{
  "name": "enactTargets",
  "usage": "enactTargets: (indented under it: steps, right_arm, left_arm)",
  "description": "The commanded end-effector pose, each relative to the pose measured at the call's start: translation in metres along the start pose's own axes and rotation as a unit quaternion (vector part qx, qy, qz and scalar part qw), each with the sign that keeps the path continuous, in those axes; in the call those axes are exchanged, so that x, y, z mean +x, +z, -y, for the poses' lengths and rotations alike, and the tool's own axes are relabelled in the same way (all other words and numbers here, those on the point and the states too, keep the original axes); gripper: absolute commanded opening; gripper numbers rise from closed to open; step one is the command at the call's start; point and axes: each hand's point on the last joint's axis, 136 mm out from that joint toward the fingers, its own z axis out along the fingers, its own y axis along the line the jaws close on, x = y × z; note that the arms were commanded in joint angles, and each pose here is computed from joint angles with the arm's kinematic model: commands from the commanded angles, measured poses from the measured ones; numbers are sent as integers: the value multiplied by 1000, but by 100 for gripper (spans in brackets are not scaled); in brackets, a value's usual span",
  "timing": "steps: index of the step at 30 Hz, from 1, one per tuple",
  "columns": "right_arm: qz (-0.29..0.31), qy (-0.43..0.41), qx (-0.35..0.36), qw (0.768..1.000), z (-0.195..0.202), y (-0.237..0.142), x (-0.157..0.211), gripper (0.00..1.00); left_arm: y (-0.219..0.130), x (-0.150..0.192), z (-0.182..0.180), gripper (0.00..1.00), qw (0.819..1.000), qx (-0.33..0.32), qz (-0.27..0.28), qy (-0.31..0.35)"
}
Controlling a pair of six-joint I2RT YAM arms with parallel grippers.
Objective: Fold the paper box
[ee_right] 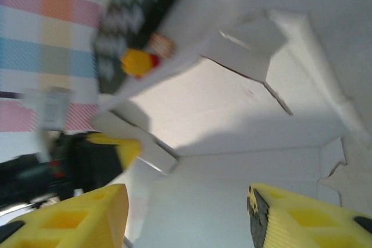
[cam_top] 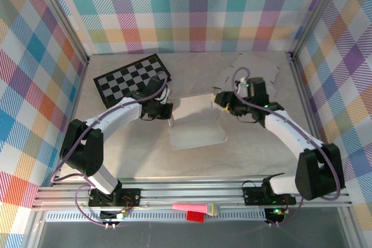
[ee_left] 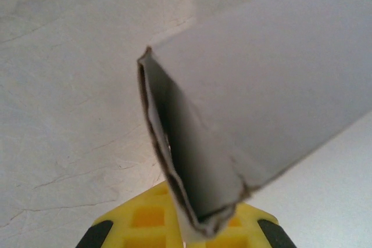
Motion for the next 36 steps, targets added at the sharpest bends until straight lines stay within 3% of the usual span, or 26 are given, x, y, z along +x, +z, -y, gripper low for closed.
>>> enactTargets:
  steps: [1,5,10,15,21,36]
  right_arm:
    - [22,-37,-41,998,-23,-35,-28,57]
    - [53,-23,-63,996,-18,-49,-65,49]
    - [10,-33,-139,990,-18,-31,-78,42]
    - [-30,-47,-192,980,-22,-19,-78,41]
    - [-38,-67,-233,969,-33,-20,-77,42]
    - [-66,-89,-229,967,-39,-8,-57,41]
  left_arm:
    - [-34,-20,22,0,996,89,20,-1]
    - [-43,-27,26,0,988,151,16,-14]
    - [-44,-33,29,0,976,216,1,-43]
    - [-39,-40,25,0,972,228,-4,-55]
    - [-35,-44,24,0,972,227,-11,-58]
    - [-33,-43,24,0,973,226,-17,-56]
